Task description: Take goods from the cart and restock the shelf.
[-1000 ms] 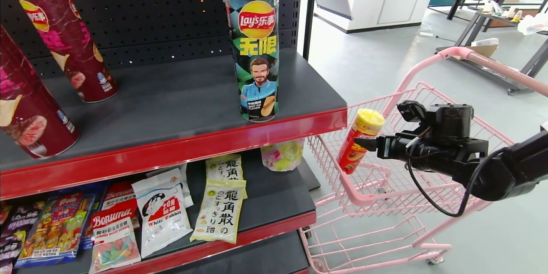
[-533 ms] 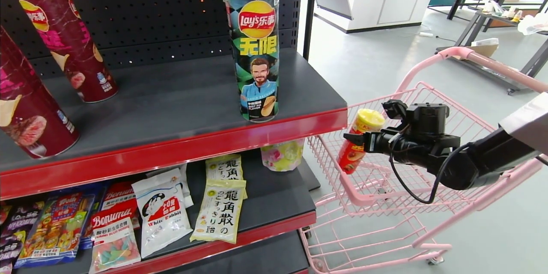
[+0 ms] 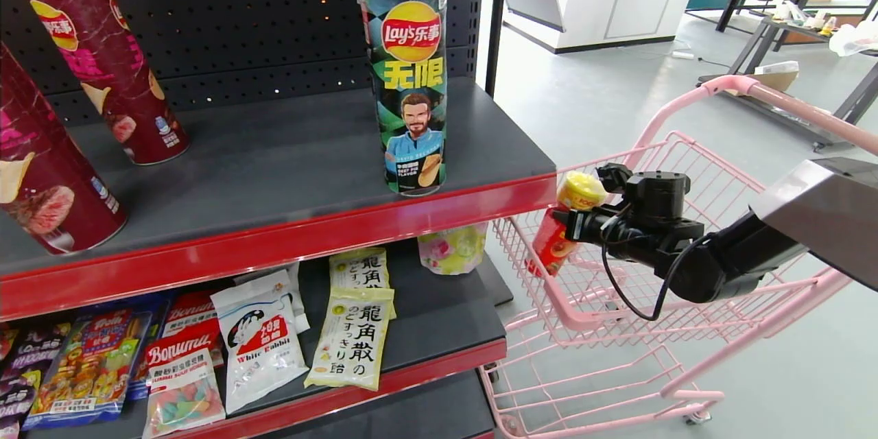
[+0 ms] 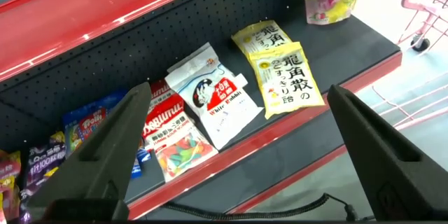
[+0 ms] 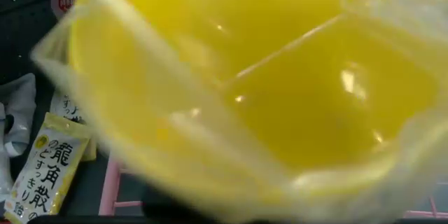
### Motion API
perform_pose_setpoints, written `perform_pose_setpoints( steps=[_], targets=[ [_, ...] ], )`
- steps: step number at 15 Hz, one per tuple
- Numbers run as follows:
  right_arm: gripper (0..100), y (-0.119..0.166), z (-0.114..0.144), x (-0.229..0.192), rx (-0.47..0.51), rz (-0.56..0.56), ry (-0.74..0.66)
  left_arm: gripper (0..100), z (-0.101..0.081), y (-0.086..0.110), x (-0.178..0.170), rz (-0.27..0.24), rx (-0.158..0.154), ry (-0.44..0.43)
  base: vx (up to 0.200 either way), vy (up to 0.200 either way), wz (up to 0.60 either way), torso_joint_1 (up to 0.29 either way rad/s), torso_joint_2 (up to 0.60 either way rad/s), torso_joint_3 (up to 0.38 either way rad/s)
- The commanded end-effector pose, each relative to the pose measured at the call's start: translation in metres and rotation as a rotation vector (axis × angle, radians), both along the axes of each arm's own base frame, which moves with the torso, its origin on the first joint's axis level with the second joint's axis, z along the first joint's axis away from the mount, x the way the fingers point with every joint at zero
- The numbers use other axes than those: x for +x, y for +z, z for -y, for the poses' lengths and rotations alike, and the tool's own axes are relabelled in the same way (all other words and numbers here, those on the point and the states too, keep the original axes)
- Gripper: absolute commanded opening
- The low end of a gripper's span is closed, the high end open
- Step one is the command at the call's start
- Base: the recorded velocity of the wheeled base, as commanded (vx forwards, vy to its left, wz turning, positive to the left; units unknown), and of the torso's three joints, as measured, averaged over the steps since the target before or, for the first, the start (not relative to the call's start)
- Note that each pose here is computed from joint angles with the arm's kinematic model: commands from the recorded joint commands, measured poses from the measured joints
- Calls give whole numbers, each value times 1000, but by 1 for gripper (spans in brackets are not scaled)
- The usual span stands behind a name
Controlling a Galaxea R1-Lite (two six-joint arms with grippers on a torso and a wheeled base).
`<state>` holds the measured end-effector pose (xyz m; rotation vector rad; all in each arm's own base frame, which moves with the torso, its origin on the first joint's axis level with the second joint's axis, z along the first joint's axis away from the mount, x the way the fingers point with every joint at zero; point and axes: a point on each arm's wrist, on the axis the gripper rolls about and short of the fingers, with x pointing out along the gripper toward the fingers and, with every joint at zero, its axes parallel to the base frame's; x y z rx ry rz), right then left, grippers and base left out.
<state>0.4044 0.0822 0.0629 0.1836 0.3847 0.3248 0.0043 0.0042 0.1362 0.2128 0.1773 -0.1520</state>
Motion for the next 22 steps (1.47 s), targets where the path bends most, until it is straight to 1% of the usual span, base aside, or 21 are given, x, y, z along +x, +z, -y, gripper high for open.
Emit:
perform_pose_setpoints(
  steps=[1, 2, 3, 4, 5, 6, 7, 8, 9, 10, 11, 12, 13, 14, 15, 16, 18, 21, 22],
  targets=[
    [0, 10, 0, -5, 0, 15, 5, 100, 0, 0, 1, -4, 2, 0, 0, 0, 0, 0, 0, 0],
    [0, 19, 0, -9, 0, 32, 7, 100, 0, 0, 0, -2, 1, 0, 0, 0, 0, 0, 0, 0],
    [0, 50, 0, -25, 1, 92, 18, 100, 0, 1, 0, 6, -2, 0, 0, 0, 0, 0, 0, 0],
    [0, 74, 3, -41, -7, 137, 24, 100, 0, 1, -1, 10, -4, 0, 0, 0, 0, 0, 0, 0],
    [0, 97, 8, -60, -32, 181, 28, 100, -1, 2, -2, 22, 1, 17, 0, 0, 0, 0, 0, 0],
    [0, 122, 16, -81, -66, 235, 28, 100, -2, 6, -2, 33, 7, 64, 0, 0, 0, 0, 0, 0],
    [0, 141, 25, -98, -93, 274, 13, 100, -2, 10, -1, 38, 3, 67, 0, 0, 0, 0, 0, 0],
    [0, 155, 33, -113, -125, 297, -19, 100, 0, 14, 1, 31, -3, 48, 0, 0, 0, 0, 0, 0],
    [0, 171, 42, -136, -177, 295, -69, 100, 1, 15, 3, 23, -11, 16, 0, 0, 0, 0, 0, 0],
    [0, 186, 49, -166, -206, 256, -82, 100, 2, 16, 3, 22, -15, -4, 0, 0, 0, 0, 0, 0],
    [0, 194, 51, -189, -212, 221, -75, 100, 2, 15, 3, 21, -14, -7, 0, 0, 0, 0, 0, 0],
    [0, 201, 56, -230, -219, 175, -63, 100, 2, 15, 3, 18, -9, -12, 0, 0, 0, 0, 0, 0],
    [0, 202, 58, -259, -219, 172, -49, 100, 3, 15, 5, 8, 1, -16, 0, 0, 0, 0, 0, 0],
    [0, 201, 59, -281, -220, 186, -41, 100, 3, 15, 8, -3, 28, -8, 0, 0, 0, 0, 0, 0],
    [0, 197, 62, -301, -223, 188, -37, 100, 3, 19, 8, 7, 49, -10, 0, 0, 0, 0, 0, 0],
    [0, 196, 65, -317, -229, 193, -36, 100, 4, 21, 8, 13, 51, -12, 0, 0, 0, 0, 0, 0],
    [0, 187, 69, -341, -247, 169, -28, 100, 3, 22, 8, 15, 54, -12, 0, 0, 0, 0, 0, 0],
    [0, 177, 72, -358, -301, 182, -14, 100, 3, 22, 7, 20, 55, -13, -200, 0, 0, 5, 4, -1],
    [0, 177, 73, -359, -301, 186, -15, 100, 3, 22, 7, 22, 67, -14, -200, 0, 0, 2, 2, 2]
  ],
)
